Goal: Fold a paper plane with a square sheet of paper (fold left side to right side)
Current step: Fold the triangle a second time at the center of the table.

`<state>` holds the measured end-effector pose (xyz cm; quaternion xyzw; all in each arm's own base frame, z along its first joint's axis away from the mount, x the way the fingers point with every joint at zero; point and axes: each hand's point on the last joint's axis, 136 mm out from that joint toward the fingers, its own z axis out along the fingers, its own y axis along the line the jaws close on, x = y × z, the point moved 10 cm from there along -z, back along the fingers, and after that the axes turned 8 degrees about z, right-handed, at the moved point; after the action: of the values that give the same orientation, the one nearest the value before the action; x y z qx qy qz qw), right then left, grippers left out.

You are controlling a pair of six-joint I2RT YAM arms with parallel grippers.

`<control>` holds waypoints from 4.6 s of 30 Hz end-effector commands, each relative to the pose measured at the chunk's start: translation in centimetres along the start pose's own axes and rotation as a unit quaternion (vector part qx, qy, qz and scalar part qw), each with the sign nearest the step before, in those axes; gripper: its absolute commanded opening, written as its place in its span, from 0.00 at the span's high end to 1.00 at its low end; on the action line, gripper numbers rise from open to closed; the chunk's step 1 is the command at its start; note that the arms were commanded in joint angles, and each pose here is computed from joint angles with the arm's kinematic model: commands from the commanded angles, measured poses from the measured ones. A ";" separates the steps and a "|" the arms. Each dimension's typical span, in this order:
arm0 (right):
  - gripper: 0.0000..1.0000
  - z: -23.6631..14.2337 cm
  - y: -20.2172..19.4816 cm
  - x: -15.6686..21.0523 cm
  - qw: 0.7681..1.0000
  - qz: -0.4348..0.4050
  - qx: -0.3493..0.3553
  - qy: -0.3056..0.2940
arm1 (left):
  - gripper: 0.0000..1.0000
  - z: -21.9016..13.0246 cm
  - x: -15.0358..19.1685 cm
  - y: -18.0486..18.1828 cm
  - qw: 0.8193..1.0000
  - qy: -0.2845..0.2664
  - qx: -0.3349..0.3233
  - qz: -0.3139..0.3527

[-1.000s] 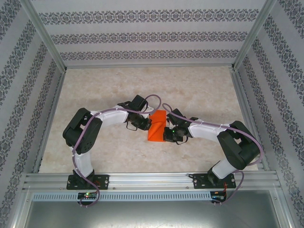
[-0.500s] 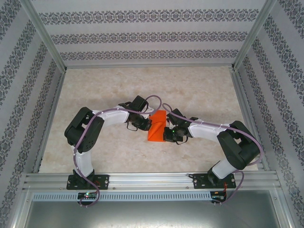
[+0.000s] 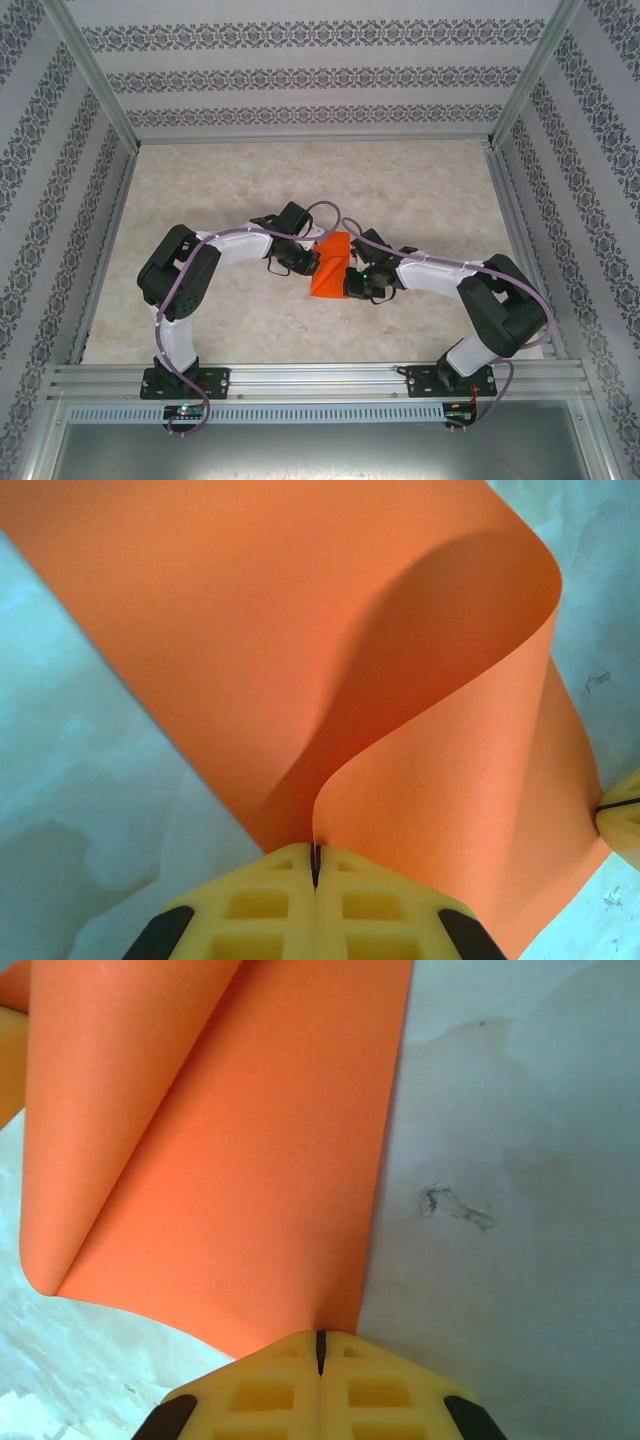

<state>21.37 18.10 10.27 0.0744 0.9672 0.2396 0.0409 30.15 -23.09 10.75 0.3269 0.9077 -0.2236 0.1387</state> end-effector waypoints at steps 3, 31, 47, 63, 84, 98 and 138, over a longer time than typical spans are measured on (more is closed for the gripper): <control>0.99 -1.6 -0.3 -0.4 0.995 0.015 -0.097 -0.029 | 1.00 0.5 0.7 0.7 1.000 0.005 0.000 -0.004; 0.97 1.5 4.2 -4.9 0.976 0.026 -0.209 -0.055 | 1.00 0.5 0.4 0.2 1.000 0.006 0.005 0.004; 0.97 2.4 2.4 -4.3 0.988 0.017 -0.144 -0.052 | 1.00 0.7 0.2 0.0 1.000 0.013 0.002 0.011; 0.97 2.9 1.2 -4.0 0.992 0.021 -0.110 -0.051 | 1.00 0.6 0.2 -0.1 1.000 0.016 0.000 0.012; 0.97 3.8 -0.5 -3.3 0.995 0.038 -0.085 -0.033 | 0.75 -4.7 -1.7 -1.4 0.998 -0.045 -0.044 0.005; 0.97 3.7 -0.3 -3.4 0.995 0.038 -0.088 -0.032 | 0.79 -5.8 1.6 -5.7 0.982 -0.066 0.157 -0.078; 0.97 3.6 -0.6 -3.2 0.996 0.038 -0.076 -0.024 | 0.88 0.8 3.8 -3.1 0.980 0.046 0.094 -0.170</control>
<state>25.98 19.97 8.85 0.0996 0.9233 0.3587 0.0944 25.84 -23.84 10.21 0.1897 0.9226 -0.3337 0.0375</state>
